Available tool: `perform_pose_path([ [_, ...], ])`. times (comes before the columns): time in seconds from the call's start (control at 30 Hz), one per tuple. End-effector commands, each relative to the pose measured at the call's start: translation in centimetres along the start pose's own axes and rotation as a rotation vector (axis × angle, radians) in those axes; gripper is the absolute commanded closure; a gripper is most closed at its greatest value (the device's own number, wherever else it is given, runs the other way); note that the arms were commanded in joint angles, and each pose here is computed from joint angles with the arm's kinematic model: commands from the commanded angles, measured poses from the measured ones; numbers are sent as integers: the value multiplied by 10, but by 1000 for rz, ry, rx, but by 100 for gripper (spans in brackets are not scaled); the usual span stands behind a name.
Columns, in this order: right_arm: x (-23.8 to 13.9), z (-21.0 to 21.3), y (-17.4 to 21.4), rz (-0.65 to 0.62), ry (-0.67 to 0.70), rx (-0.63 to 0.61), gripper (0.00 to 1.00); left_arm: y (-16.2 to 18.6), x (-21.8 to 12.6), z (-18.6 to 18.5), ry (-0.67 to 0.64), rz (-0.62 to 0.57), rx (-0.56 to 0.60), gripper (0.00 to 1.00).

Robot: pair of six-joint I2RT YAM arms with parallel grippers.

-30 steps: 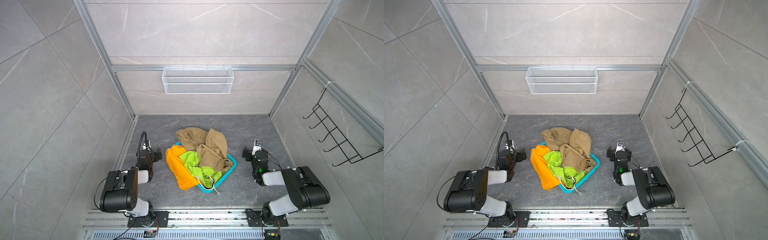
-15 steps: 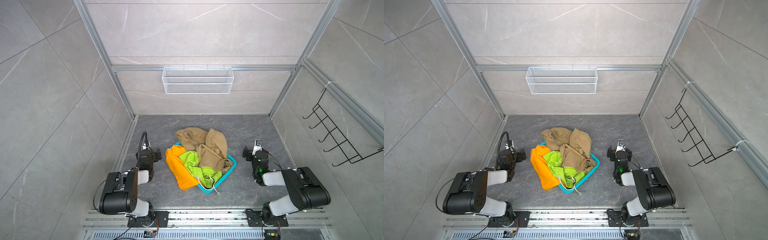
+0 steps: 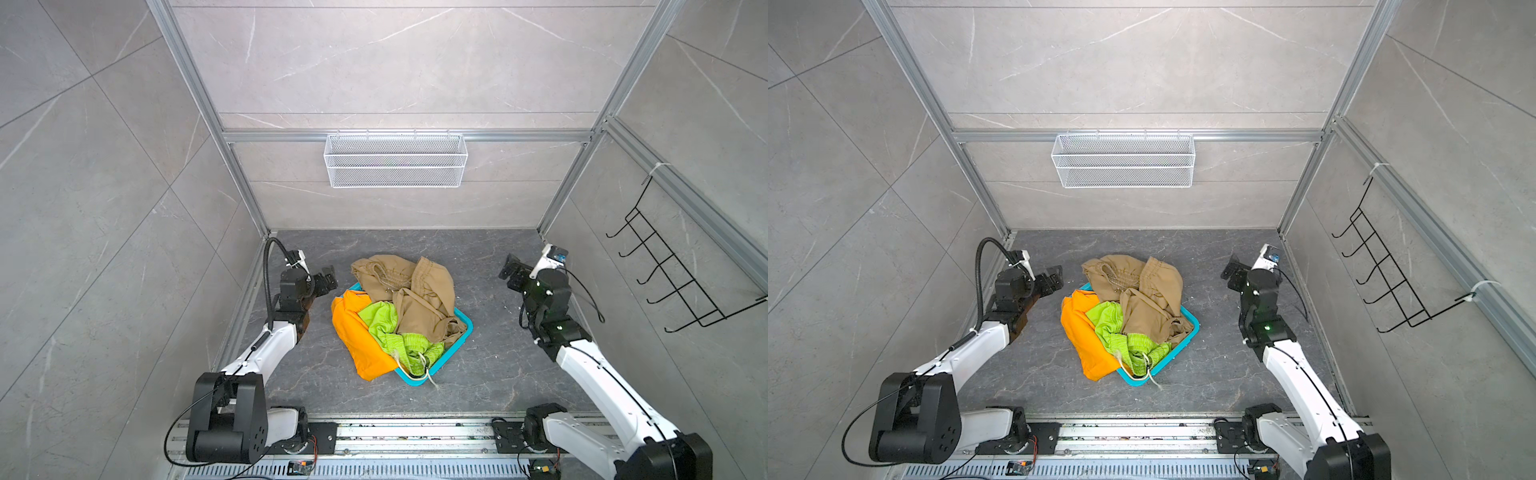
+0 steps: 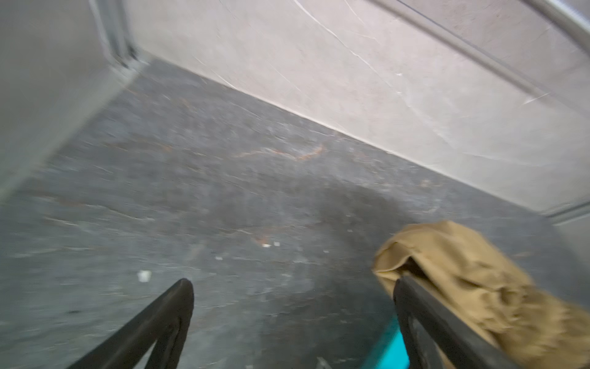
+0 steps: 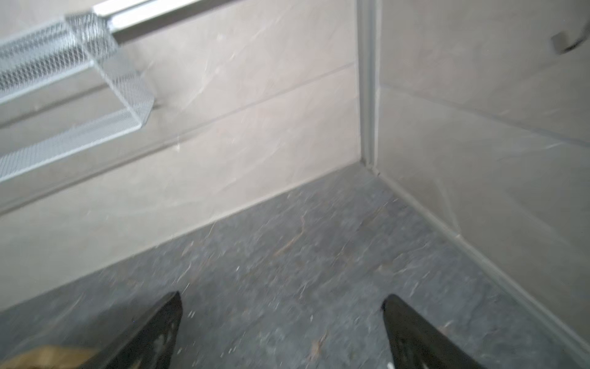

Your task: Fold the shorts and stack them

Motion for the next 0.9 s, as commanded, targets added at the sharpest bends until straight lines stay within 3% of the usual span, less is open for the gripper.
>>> perform_pose_path([
  [0.0,-2,25,48,392,-121,-76,0,-10,-11,-28,147,104,-182,0],
  [0.17,-24,79,81,517,-257,-243,0,-12,-53,-66,-29,41,30,0],
  [0.27,-30,98,104,580,-305,-301,0,-6,-68,-76,19,-15,103,0],
  [0.3,-31,103,112,588,-322,-317,0,0,-67,-73,45,-43,89,0],
  [0.37,-28,112,128,614,-335,-334,0,16,-68,-53,-59,-63,-95,1],
  [0.4,-24,115,136,634,-331,-344,0,22,-70,-49,-36,-74,-109,1],
  [0.47,-13,119,148,667,-278,-370,0,29,-71,-51,40,-79,-75,0],
  [0.67,33,108,167,660,-42,-496,0,29,-66,-59,1,98,-62,0],
  [0.8,71,94,150,683,67,-462,0,34,-64,-68,65,163,-119,0],
  [0.87,76,102,130,659,58,-461,0,34,-65,-73,91,171,-126,0],
])
Point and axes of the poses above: each gripper's point midway between its finger pads, its own x axis out along the fingers, its own z axis along the line the jaws close on, y = z × x, the point moved 9 cm from there along -x, back along the fingers, and after that the axes turned 2 degrees about x, right-handed, at the moved point
